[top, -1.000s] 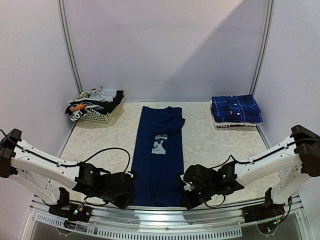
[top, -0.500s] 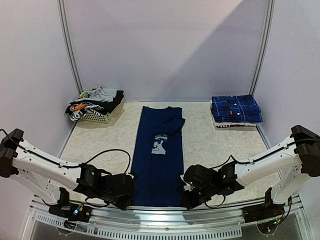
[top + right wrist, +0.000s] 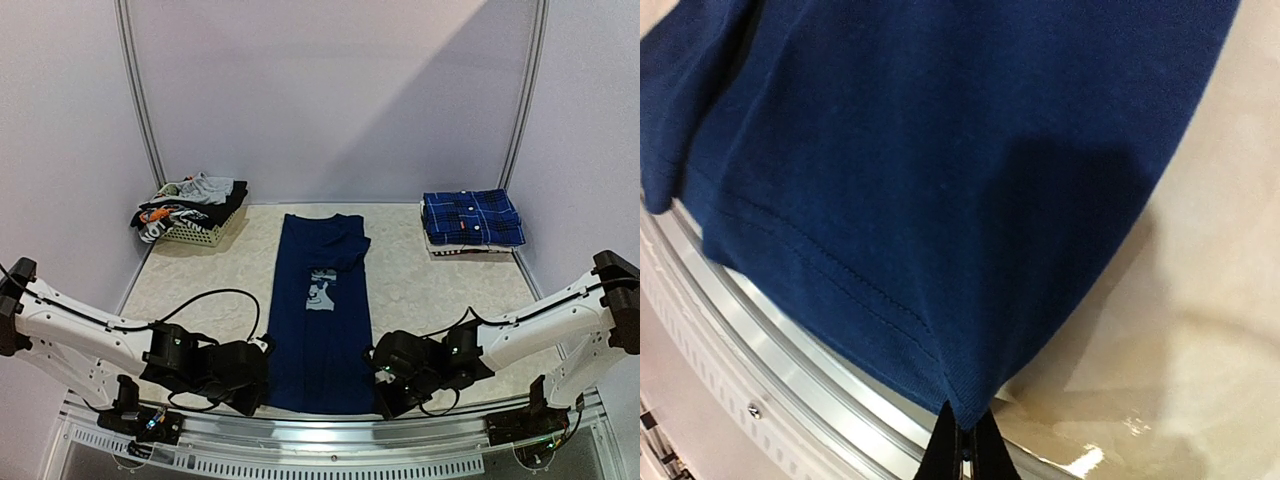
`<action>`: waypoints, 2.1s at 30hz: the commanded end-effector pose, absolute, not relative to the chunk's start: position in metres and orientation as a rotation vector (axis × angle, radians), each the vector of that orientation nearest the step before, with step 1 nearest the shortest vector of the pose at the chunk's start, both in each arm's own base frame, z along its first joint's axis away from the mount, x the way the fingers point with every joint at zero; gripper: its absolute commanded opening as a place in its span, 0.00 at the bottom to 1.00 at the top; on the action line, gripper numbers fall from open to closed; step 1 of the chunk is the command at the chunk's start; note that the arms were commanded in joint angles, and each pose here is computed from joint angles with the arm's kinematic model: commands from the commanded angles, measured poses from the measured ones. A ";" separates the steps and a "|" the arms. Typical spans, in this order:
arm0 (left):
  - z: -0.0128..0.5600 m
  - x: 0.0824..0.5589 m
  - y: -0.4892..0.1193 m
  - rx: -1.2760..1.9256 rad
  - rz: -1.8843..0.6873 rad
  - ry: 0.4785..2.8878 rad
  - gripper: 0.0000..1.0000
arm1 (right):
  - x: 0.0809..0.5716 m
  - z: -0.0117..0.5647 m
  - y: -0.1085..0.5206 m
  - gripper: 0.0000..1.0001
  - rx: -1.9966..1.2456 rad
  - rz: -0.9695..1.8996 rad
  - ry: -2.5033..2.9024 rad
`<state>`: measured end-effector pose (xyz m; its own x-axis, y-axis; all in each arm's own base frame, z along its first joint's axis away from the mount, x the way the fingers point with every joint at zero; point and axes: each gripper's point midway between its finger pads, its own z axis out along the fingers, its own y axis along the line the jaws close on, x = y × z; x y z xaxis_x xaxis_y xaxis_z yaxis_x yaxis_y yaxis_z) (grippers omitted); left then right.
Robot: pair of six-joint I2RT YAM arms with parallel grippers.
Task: Fold and stack the mixed laundry pile
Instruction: Pick up the rectangle-folded T-shirt from the center of the board, then fold the rectangle-folded T-shirt at the center of the board.
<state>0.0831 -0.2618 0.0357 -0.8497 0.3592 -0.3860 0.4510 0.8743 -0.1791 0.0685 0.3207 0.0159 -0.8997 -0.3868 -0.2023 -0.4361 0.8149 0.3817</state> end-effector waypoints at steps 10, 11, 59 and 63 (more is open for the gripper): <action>0.103 0.121 -0.271 0.577 -0.359 2.489 0.00 | 0.111 0.078 0.309 0.00 -0.642 0.337 2.719; 0.105 0.126 -0.270 0.564 -0.345 2.478 0.00 | 0.116 0.084 0.310 0.00 -0.635 0.314 2.698; 0.128 0.386 -0.270 0.334 -0.074 2.375 0.00 | 0.390 0.114 0.313 0.00 -0.446 -0.166 2.430; 0.118 0.397 -0.270 0.326 -0.057 2.386 0.00 | 0.401 0.097 0.313 0.00 -0.447 -0.174 2.451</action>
